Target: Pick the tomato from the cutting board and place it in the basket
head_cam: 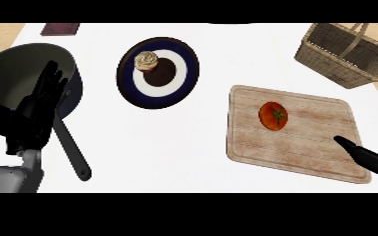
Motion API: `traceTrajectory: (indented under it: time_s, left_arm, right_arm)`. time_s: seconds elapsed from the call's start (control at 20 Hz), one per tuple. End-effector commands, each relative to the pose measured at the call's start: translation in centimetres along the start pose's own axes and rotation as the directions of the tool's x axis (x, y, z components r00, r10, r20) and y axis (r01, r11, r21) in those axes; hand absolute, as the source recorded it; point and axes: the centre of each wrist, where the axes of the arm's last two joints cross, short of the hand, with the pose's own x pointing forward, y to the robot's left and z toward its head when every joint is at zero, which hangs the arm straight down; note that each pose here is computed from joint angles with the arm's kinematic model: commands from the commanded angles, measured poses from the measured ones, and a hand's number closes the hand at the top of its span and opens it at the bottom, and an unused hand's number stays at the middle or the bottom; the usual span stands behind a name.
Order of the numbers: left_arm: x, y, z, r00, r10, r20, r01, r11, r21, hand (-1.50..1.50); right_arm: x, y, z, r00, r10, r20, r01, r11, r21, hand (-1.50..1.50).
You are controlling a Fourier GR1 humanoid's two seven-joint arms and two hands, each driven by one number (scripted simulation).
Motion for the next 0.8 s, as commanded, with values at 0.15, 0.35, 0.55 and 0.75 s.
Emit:
traceTrajectory:
  time_s: [0.15,0.35,0.55,0.75]
  left_arm:
    - [-0.5,0.6,-0.6,0.999,-0.025,-0.038,0.026,1.000,0.014,0.00]
    - [-0.3,1.1,-1.3,0.999,-0.011,-0.039,0.010,1.000,-0.008,0.00]
    - [-1.4,-0.7,-1.0,1.000,-0.004,-0.030,0.003,1.000,-0.005,0.00]
    - [0.7,-0.8,-2.2,0.999,-0.009,-0.039,0.008,1.000,-0.015,0.00]
  right_arm:
    - [2.0,-6.4,1.3,0.939,0.311,-0.148,-0.209,0.856,0.472,-1.50]
    - [4.6,-6.5,2.1,0.941,0.307,-0.144,-0.193,0.834,0.517,-1.50]
    - [3.8,-7.7,2.2,0.944,0.284,-0.169,-0.160,0.840,0.518,-1.50]
    - [1.8,-6.3,2.4,0.962,0.211,-0.177,-0.110,0.884,0.455,-1.50]
